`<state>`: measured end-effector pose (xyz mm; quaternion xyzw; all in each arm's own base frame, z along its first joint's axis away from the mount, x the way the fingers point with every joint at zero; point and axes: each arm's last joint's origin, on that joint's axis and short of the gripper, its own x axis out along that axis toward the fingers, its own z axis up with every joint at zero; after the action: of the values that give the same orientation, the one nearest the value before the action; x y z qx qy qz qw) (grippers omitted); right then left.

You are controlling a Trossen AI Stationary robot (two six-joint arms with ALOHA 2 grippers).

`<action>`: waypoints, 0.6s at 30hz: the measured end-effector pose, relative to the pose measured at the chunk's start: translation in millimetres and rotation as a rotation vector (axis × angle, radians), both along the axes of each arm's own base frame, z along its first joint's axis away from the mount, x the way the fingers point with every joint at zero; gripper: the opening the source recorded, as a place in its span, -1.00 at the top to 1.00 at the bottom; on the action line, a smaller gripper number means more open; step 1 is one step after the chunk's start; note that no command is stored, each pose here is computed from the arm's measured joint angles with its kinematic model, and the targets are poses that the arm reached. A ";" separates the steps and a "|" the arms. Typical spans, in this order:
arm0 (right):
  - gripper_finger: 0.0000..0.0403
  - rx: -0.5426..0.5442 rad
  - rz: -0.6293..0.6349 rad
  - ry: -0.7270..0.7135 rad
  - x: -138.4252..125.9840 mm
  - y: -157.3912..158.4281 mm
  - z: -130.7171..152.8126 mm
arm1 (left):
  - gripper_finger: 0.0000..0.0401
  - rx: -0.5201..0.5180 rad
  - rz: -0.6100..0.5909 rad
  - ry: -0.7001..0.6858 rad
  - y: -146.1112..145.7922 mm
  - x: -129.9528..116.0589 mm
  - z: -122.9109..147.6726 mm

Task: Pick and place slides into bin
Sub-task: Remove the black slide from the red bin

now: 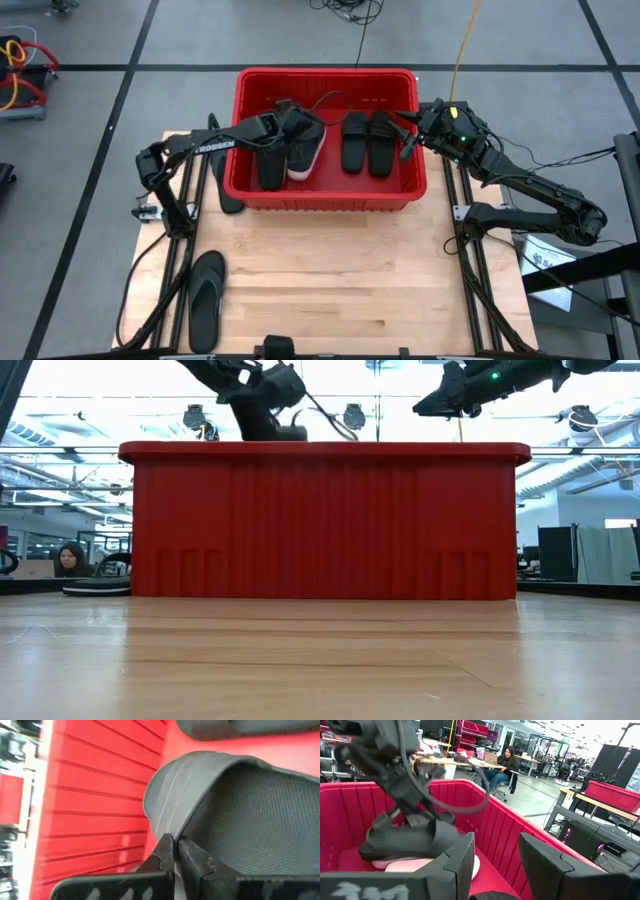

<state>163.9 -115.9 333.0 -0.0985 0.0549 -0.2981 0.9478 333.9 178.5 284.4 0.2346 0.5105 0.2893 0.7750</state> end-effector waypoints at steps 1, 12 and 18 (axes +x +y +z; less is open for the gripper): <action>0.29 0.001 0.000 -0.001 0.0 0.0 0.0 | 0.99 0.014 -0.006 -0.011 -2.9 -2.1 6.5; 0.29 0.015 -0.001 -0.011 0.0 0.1 0.0 | 0.99 0.089 -0.030 -0.322 -57.6 -31.4 84.5; 0.29 0.017 -0.001 -0.009 -0.1 0.1 -0.2 | 0.99 -0.039 -0.030 -0.482 -103.9 -44.9 102.9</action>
<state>163.8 -115.9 332.7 -0.0891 0.0534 -0.2987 0.9487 289.0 74.6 387.2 0.1511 0.3128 0.3154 0.8831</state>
